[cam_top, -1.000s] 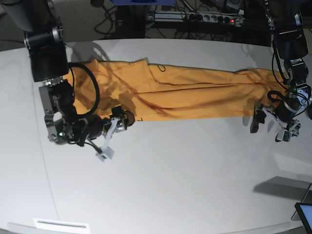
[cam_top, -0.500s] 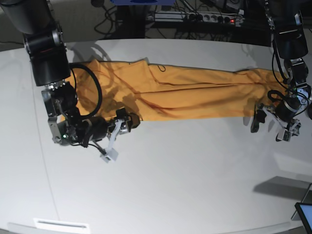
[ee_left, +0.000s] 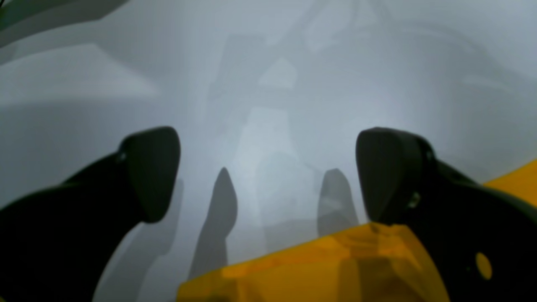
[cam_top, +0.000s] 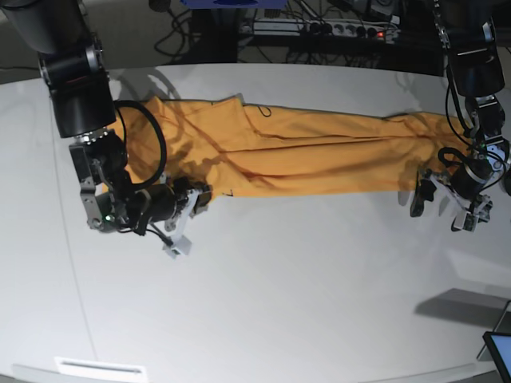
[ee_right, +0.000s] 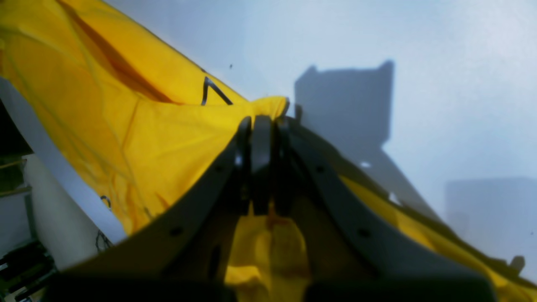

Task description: Fold the T-shirt properly

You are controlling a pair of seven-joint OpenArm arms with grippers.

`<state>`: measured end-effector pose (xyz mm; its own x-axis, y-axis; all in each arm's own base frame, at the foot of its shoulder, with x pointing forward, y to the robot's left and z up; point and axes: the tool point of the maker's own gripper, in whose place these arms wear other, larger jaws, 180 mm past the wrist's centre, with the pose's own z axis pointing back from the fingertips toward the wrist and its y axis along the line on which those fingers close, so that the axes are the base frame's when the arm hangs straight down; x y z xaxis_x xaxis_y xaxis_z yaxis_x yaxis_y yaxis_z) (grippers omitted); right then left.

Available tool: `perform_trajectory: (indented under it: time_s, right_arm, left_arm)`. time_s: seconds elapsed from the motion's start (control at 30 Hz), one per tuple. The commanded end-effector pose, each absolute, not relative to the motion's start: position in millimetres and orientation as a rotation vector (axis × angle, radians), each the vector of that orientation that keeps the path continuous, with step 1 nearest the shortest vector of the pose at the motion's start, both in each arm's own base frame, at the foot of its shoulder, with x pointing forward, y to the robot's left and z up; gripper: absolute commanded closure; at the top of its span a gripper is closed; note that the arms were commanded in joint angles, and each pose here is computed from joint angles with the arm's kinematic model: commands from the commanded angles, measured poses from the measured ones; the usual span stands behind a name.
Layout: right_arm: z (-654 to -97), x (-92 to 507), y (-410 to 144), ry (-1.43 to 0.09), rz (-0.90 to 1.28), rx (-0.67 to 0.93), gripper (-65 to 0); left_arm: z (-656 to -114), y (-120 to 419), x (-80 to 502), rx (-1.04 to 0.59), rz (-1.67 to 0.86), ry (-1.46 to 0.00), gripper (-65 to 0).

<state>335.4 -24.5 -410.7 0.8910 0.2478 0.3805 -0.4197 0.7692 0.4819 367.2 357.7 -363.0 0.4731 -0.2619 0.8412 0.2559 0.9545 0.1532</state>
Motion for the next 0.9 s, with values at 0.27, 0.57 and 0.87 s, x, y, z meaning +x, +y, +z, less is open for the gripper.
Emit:
perform_trajectory:
  time_s: [0.27,0.57,0.87]
  right_arm:
    - [-356.1,344.7,-11.7,-0.429,0.493,0.583,-0.7]
    - [-342.2,333.2,-20.0,-0.464,0.483,0.586,-0.7]
    - [-341.0,333.4,-18.3,-0.471,0.489,0.586,-1.0]
  left_arm:
    - [-338.6,367.6,378.0,0.033,-0.319,-1.095,-65.0]
    - [-337.8,367.0,379.1,0.032,-0.319,-1.098,-65.0]
    - [-338.8,366.4,378.6,0.030,-0.318,-1.097,-65.0]
